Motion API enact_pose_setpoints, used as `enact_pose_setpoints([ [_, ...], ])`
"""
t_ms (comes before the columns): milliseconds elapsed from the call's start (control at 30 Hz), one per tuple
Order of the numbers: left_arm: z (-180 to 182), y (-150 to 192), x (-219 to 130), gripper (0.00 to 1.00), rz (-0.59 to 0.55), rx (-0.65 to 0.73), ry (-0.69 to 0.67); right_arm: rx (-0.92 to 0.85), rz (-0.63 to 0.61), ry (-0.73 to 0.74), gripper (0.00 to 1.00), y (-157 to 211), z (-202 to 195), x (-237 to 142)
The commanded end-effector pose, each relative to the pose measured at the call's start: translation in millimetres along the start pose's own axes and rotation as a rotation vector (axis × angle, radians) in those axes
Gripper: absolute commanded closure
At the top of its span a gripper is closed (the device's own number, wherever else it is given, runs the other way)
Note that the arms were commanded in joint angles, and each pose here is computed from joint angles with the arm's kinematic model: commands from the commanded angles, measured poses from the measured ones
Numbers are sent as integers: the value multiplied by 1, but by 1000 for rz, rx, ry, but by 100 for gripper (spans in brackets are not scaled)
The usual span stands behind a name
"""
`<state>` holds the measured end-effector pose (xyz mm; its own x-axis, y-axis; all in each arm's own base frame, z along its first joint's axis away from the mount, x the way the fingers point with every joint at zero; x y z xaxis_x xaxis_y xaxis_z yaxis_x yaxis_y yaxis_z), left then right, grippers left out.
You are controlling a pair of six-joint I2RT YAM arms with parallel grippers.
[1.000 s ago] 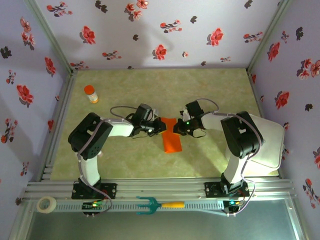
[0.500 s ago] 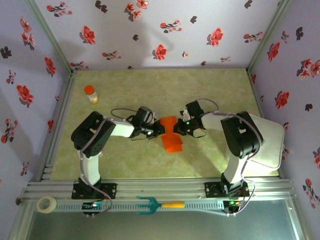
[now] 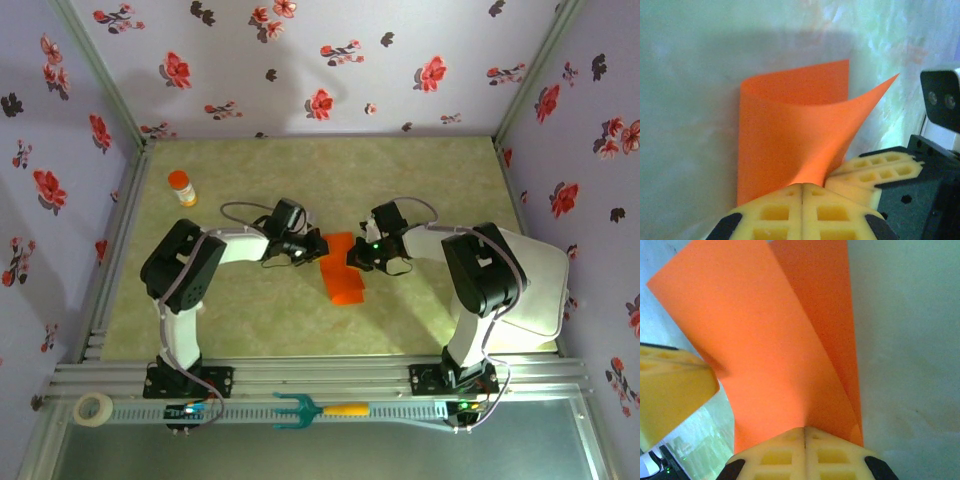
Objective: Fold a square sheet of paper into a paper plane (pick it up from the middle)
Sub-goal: First fold the square sheet of paper in half at the center of the table.
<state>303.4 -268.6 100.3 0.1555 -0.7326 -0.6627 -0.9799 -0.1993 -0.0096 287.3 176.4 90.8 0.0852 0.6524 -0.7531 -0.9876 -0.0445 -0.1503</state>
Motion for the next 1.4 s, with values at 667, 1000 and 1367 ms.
enact_pose_setpoints([
  [667,9,-19,3,100,36,-16,-134,77,63,151,97,18,-30,9],
  [1000,33,-26,9,100,-8,-74,-174,79,67,149,97,19,-30,10],
  [1367,26,-48,-4,100,-94,-109,-216,79,73,140,98,19,-30,11],
])
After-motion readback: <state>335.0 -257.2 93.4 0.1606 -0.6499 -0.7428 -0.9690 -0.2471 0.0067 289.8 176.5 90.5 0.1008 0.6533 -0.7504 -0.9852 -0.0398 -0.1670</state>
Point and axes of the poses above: each hand's point on the last joint's axis, 136 mm out from that joint toward the fingers, its own x axis out along the fingers, its own z axis along the line the jaws close on, y = z × x, the point moved 10 cm from there along -x, back along the fingers, and after that the axes turned 8 degrees about -x, right-handed, at the moved point
